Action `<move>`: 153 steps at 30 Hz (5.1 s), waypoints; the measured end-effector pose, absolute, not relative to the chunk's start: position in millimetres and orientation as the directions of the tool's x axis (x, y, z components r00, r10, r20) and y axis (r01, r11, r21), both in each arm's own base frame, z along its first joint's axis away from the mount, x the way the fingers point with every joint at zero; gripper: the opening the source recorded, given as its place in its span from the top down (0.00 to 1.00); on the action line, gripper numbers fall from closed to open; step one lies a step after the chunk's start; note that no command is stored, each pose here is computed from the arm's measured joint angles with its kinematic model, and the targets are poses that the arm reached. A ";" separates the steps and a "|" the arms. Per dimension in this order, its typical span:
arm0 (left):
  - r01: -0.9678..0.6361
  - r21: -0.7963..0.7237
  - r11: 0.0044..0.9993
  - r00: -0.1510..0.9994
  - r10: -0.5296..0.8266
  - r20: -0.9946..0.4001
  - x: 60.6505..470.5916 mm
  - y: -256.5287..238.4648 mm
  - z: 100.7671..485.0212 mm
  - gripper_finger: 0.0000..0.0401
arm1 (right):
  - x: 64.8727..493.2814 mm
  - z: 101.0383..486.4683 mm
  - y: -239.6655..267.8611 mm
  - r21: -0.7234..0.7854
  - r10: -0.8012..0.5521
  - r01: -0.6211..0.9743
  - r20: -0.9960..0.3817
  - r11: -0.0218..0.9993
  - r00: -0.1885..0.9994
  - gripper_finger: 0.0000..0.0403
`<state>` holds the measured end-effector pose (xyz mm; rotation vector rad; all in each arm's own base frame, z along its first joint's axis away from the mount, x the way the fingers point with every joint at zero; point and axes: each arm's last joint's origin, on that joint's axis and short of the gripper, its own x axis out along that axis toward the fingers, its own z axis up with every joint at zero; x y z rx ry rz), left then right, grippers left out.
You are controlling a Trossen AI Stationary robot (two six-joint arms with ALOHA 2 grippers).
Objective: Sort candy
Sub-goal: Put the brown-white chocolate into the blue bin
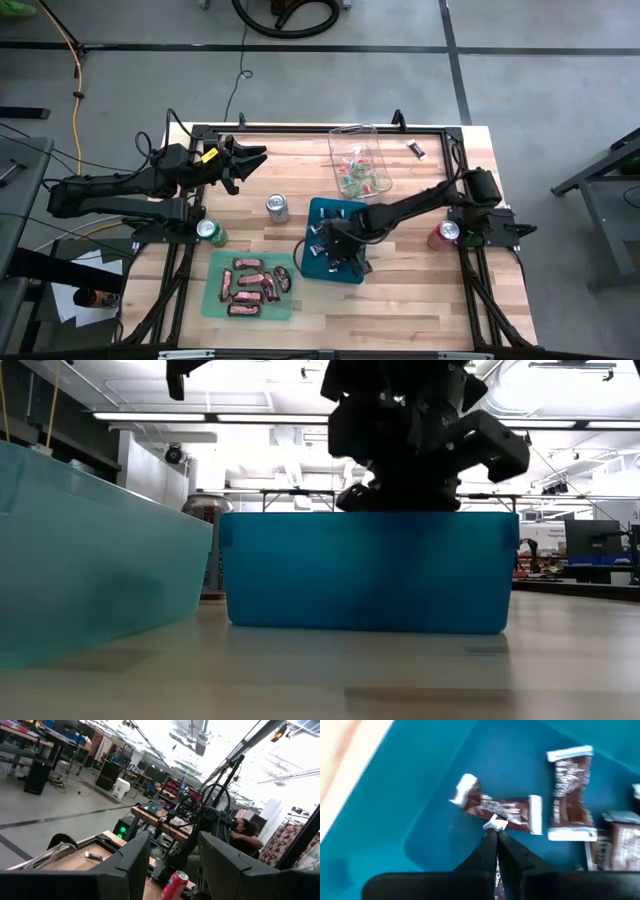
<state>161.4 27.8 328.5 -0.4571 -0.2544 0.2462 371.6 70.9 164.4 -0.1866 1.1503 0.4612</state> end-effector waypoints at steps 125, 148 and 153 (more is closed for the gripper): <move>-0.813 0.438 0.383 -0.435 0.099 -0.895 153.3 293.9 132.3 0.66 | 226.9 287.8 -155.6 0.510 -0.099 0.232 -0.274 0.828 0.957 1.00; -0.786 0.312 0.534 -0.342 0.046 -0.939 165.6 311.5 186.7 0.99 | 227.3 289.7 -155.9 0.475 -0.103 0.218 -0.257 0.853 0.961 1.00; -0.835 0.290 0.467 -0.269 0.114 -0.956 167.8 313.5 231.7 1.00 | 227.3 289.8 -155.9 0.474 -0.102 0.217 -0.256 0.853 0.961 1.00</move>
